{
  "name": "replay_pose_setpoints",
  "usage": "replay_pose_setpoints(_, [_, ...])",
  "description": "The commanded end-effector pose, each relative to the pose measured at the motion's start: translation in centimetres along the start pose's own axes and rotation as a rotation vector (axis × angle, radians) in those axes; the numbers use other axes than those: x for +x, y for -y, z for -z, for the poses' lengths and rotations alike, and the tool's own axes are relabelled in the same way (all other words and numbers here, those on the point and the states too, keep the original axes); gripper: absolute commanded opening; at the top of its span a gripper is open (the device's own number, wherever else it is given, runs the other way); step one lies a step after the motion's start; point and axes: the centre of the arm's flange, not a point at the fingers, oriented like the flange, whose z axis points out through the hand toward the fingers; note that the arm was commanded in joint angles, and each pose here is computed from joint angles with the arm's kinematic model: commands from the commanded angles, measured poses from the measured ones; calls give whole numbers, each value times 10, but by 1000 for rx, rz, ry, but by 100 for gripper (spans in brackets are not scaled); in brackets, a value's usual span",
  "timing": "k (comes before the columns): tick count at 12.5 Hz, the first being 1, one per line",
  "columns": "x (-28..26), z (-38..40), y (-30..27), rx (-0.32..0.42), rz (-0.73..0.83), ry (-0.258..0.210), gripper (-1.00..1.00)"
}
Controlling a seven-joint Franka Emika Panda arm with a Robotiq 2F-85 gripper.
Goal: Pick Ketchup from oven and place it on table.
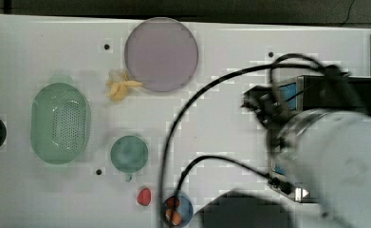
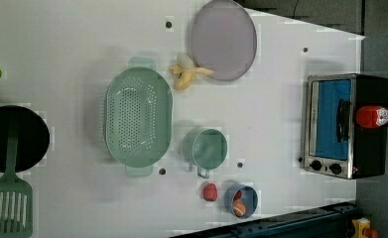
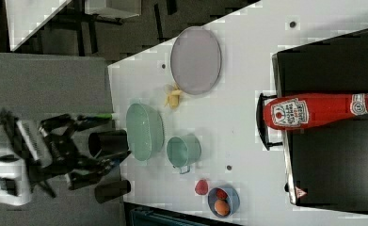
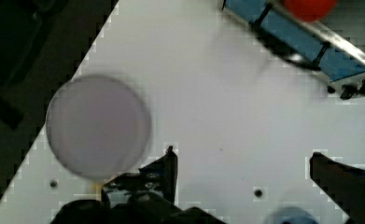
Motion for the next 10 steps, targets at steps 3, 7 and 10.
replay_pose_setpoints(3, [108, -63, -80, -27, -276, -28, 100])
replay_pose_setpoints(7, [162, -109, -109, -66, -376, -77, 100])
replay_pose_setpoints(10, [192, -146, -114, -104, -441, -58, 100])
